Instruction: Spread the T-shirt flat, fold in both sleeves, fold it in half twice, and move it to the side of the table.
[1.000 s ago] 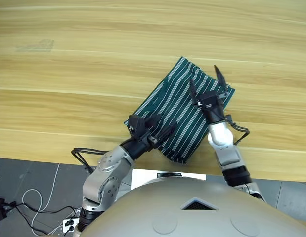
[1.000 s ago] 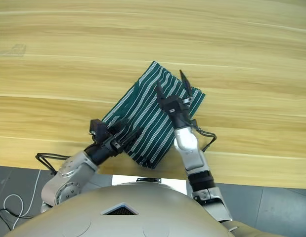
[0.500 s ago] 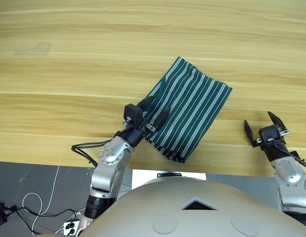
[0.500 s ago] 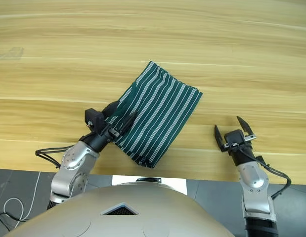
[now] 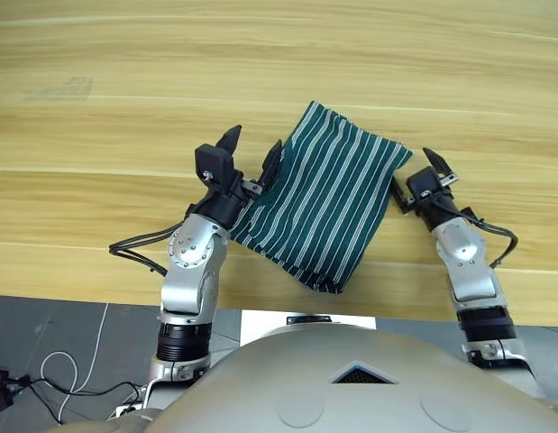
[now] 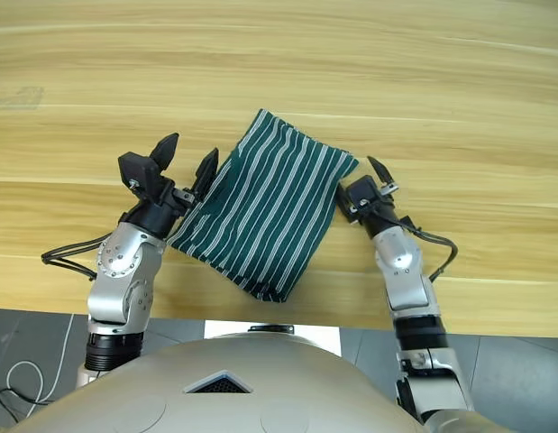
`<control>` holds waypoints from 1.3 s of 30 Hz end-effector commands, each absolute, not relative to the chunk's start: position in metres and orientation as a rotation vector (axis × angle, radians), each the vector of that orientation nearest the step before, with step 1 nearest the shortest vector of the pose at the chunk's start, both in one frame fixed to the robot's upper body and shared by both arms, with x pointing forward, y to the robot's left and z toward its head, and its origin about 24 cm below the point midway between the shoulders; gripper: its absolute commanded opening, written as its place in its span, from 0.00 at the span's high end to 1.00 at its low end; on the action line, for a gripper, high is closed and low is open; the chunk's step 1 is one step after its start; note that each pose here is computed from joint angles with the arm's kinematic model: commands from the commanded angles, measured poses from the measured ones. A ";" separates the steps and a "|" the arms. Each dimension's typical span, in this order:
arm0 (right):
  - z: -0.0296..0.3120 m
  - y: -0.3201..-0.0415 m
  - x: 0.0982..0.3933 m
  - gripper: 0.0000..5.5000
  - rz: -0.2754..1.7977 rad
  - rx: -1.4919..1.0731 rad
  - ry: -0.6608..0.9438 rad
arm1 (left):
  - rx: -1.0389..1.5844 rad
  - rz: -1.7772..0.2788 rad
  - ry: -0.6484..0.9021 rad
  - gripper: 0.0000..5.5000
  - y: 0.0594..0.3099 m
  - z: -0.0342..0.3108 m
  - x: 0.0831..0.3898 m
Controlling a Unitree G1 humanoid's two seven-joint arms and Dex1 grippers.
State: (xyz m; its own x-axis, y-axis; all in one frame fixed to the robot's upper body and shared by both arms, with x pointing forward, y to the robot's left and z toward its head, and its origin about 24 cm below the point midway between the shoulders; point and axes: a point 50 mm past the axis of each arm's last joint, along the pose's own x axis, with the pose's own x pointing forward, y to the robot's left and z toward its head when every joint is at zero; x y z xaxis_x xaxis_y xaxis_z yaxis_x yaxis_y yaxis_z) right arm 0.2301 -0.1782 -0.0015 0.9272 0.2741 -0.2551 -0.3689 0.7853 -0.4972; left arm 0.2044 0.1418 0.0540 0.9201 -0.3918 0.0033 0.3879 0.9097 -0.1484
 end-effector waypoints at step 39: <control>0.048 -0.208 0.235 0.33 -0.005 -0.493 -0.083 | -0.254 -0.341 0.537 0.31 0.137 -0.008 0.139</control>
